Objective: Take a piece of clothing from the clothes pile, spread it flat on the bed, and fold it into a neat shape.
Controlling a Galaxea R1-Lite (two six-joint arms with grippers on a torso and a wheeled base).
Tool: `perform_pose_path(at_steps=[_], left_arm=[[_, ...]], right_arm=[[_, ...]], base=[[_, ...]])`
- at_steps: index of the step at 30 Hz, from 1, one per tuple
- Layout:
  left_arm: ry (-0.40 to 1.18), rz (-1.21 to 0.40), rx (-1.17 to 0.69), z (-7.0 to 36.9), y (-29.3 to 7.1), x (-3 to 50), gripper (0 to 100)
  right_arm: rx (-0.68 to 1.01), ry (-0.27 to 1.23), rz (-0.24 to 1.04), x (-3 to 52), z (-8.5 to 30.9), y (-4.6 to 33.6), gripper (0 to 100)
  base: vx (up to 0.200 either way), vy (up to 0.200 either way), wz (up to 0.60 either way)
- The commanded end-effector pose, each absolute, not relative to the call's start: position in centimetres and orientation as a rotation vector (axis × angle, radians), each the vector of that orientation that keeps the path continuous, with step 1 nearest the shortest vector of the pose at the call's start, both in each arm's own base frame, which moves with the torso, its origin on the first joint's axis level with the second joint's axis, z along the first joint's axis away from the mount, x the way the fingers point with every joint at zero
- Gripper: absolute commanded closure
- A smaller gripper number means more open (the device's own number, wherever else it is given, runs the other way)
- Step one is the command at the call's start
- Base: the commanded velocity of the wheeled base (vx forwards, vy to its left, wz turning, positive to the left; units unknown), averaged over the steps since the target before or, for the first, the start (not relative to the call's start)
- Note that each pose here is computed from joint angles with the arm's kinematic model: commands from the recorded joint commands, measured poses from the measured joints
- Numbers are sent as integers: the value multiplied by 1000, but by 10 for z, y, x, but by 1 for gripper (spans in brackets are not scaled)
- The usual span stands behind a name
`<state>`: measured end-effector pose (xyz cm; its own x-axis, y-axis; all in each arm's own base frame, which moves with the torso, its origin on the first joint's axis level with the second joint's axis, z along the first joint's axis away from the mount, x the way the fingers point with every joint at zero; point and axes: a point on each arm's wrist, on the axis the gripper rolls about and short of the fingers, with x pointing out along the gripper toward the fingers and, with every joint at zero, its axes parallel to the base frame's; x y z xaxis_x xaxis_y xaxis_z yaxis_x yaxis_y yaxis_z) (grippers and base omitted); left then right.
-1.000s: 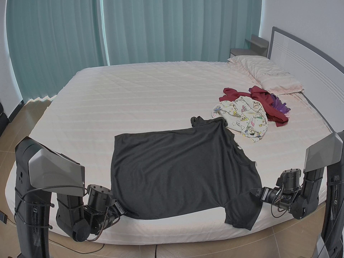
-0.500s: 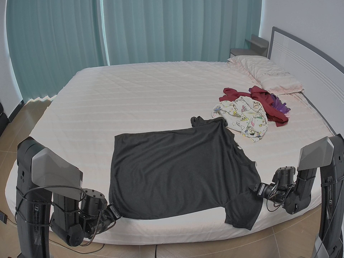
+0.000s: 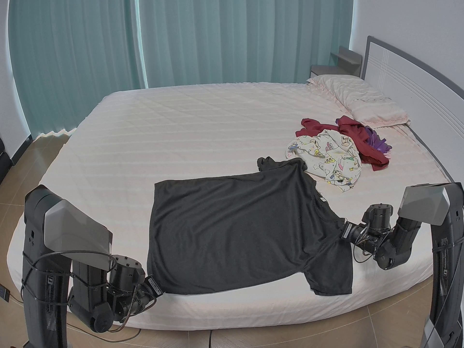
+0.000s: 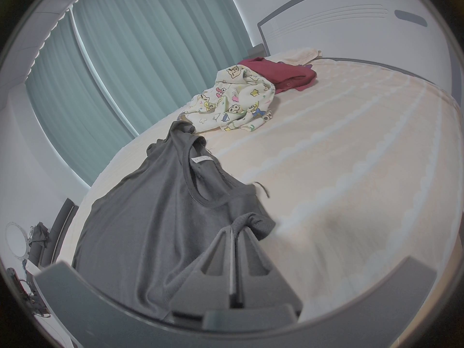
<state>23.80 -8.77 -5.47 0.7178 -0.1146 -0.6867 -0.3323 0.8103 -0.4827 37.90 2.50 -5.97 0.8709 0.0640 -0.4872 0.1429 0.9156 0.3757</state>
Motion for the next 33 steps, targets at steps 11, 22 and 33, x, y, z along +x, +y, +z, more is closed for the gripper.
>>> perform_pose_path(at_steps=[11,22,33], left_arm=[[773,130,-627,-56,-88,238,100],[774,130,-624,-56,-88,238,100],[776,127,-621,-56,-89,238,100]], right_arm=[[361,532,34,410,-55,53,0],[355,500,-67,394,-35,22,0],[479,622,-96,325,-30,21,0]], base=[[0,0,0],[0,0,0],[0,0,0]])
